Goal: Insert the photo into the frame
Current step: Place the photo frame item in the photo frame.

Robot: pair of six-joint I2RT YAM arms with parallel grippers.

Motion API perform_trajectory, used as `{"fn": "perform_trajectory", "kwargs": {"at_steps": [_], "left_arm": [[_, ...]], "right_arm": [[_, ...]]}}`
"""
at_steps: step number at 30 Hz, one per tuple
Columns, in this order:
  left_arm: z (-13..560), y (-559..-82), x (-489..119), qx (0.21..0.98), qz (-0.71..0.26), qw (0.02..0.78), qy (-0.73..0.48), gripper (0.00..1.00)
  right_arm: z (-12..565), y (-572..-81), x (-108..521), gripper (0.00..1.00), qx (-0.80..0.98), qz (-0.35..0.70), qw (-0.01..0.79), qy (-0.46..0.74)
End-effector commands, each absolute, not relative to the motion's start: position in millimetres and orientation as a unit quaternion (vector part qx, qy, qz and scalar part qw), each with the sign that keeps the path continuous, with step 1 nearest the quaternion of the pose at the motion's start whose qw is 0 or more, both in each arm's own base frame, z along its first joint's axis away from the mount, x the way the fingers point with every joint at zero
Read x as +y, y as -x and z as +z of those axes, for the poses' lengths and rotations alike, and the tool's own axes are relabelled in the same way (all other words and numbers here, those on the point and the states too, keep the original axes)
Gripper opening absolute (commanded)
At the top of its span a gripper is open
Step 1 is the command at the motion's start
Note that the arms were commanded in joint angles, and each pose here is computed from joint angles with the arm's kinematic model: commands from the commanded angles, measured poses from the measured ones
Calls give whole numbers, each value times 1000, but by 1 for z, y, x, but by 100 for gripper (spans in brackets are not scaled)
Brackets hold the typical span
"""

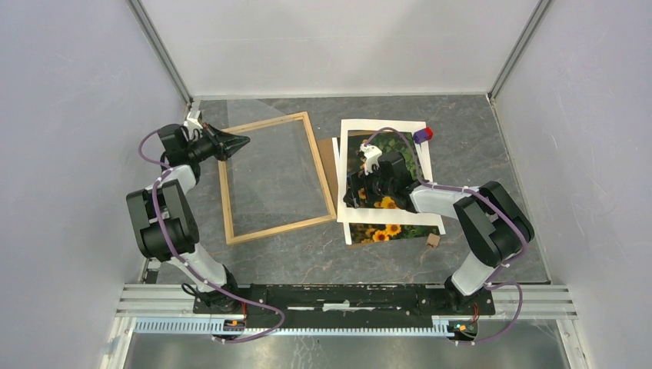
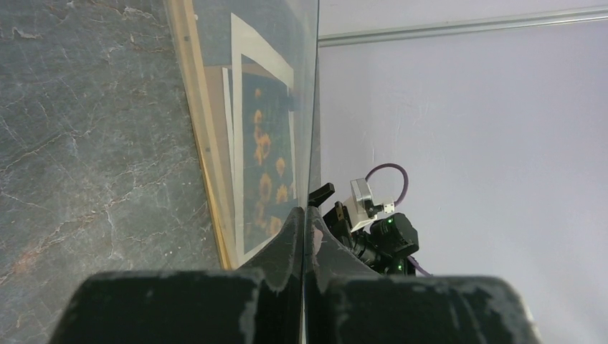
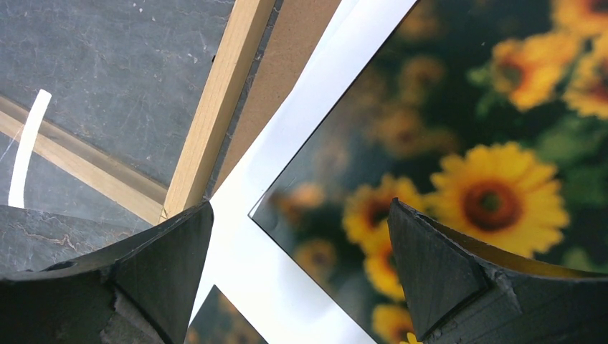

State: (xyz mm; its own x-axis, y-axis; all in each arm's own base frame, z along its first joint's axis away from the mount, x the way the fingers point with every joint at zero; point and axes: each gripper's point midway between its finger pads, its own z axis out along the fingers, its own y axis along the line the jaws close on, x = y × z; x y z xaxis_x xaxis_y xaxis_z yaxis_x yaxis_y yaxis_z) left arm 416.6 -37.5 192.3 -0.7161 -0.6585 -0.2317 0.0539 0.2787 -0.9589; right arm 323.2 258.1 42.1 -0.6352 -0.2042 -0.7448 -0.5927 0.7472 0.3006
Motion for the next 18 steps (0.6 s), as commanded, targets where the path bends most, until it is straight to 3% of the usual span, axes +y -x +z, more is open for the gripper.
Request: {"fn": "perform_trajectory", "kwargs": {"at_steps": [1,18], "left_arm": [[223,-409,-44,725,-574,341,167,2],[226,-417,-53,722,-582,343,150,2]], "right_arm": [[54,-331,267,98,850,284,376,234],[54,-332,267,98,850,282,377,235]]}}
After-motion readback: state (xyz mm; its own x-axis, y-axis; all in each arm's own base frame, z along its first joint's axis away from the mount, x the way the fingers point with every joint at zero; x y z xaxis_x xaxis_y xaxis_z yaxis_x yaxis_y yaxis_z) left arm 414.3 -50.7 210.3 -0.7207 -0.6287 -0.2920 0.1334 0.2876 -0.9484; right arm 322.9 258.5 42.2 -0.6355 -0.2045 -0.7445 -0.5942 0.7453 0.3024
